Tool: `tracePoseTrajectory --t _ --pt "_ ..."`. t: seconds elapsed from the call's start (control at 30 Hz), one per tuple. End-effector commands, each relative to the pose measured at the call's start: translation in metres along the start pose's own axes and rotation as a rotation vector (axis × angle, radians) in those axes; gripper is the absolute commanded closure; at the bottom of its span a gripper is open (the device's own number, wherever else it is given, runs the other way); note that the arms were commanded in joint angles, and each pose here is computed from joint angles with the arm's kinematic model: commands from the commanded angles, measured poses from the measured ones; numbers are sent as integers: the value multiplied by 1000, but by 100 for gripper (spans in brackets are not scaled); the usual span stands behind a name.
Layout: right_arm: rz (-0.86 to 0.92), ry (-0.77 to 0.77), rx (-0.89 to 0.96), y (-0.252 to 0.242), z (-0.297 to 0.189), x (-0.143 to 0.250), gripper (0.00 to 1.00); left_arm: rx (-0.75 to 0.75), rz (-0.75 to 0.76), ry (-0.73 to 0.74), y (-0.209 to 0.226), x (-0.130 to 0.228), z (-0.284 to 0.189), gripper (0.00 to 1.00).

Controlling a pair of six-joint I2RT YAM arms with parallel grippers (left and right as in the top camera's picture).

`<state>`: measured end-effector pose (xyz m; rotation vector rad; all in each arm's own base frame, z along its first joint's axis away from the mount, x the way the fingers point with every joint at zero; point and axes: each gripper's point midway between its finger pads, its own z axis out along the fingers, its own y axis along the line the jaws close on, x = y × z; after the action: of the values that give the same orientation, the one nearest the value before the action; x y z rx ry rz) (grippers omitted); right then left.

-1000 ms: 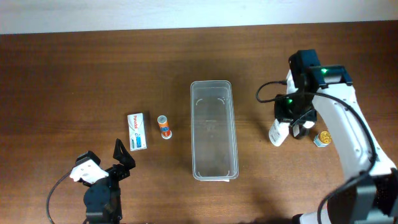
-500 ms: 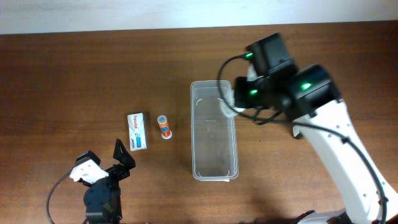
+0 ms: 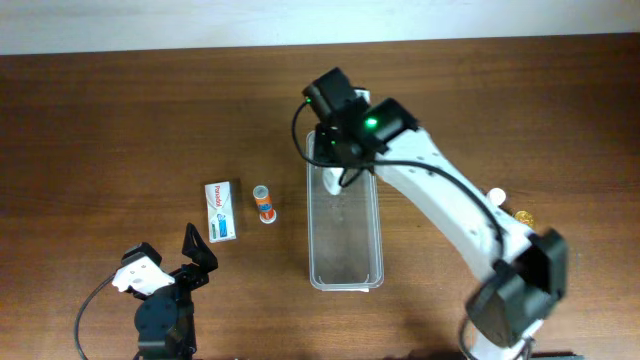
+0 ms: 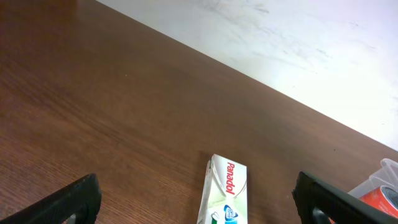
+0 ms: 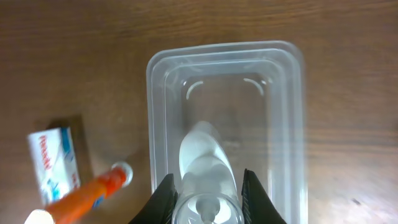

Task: Pack container
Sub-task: 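Carry the white bottle over the clear container and release it inside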

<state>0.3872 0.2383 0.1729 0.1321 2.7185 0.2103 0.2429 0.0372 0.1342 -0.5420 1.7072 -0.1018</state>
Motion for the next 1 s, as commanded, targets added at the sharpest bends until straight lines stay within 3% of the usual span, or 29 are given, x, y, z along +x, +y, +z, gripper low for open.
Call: tracePoseTrajectory --t 0.0,0.8,0.97 --pt "54 -13 -1 6 14 -7 96 13 11 -1 -2 1 0 1" --pt "153 -54 23 9 47 -14 94 13 11 -1 -2 1 0 1" --pt "151 -50 29 7 49 -12 79 13 11 -1 -2 1 0 1"
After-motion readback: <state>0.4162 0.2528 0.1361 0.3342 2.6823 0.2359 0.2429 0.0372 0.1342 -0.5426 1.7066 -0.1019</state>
